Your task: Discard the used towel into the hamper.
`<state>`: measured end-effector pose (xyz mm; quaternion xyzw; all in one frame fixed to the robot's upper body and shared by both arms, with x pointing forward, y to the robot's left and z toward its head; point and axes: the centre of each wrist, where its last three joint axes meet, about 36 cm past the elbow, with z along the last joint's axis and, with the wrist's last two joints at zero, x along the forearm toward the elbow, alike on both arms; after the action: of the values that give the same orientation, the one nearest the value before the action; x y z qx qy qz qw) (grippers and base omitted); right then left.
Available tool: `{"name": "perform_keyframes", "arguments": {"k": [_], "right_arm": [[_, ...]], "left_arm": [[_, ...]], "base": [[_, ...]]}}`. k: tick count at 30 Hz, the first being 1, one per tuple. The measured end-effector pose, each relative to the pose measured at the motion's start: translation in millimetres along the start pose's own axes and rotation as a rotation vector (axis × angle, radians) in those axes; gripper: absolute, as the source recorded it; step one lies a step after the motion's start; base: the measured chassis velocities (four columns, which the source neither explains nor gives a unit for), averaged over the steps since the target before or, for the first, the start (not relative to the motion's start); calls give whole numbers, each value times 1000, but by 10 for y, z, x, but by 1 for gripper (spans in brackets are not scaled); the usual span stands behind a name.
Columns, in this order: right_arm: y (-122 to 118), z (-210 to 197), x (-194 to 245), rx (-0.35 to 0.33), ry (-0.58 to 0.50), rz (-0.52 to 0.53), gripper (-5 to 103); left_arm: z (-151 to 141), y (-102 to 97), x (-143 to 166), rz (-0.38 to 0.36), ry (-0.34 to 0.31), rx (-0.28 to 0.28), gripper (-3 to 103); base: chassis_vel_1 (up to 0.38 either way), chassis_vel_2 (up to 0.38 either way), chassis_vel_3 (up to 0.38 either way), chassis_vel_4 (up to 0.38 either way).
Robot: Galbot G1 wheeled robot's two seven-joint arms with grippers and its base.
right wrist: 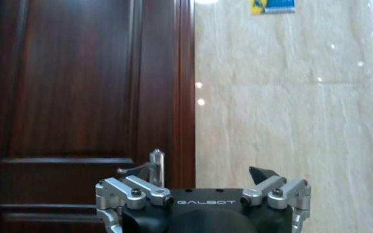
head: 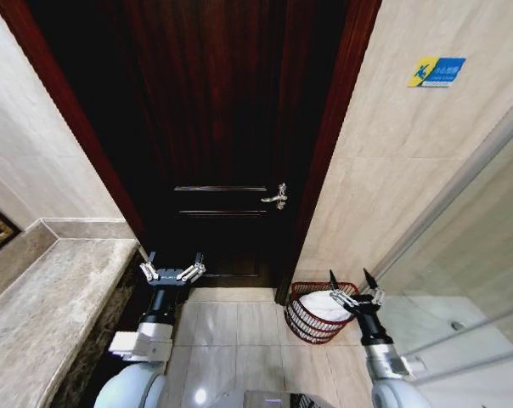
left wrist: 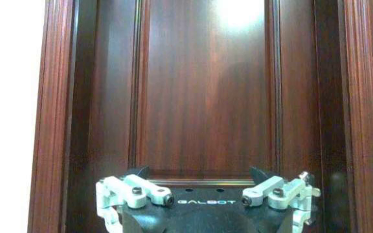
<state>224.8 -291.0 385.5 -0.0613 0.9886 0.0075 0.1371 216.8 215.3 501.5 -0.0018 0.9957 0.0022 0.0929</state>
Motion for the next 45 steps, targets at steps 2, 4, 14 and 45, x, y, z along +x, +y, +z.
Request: {"name": "perform_keyframes", "arguments": {"k": [2,4,14,45], "right_arm": [[-31,-12,30,5,-27,-14,100],[-36,-15,37,6,-34,-18,100],[15,-26,57,-19,-70,-82,100],[33,-35,74,-28,-107,-64,100]], "left_arm": [[0,0,0,0,0,0,100],[0,0,0,0,0,0,100],[0,0,0,0,0,0,100],[0,0,0,0,0,0,100]], "base": [[0,0,0,0],[0,0,0,0],[0,0,0,0],[-73,-75,-75,-70]]}}
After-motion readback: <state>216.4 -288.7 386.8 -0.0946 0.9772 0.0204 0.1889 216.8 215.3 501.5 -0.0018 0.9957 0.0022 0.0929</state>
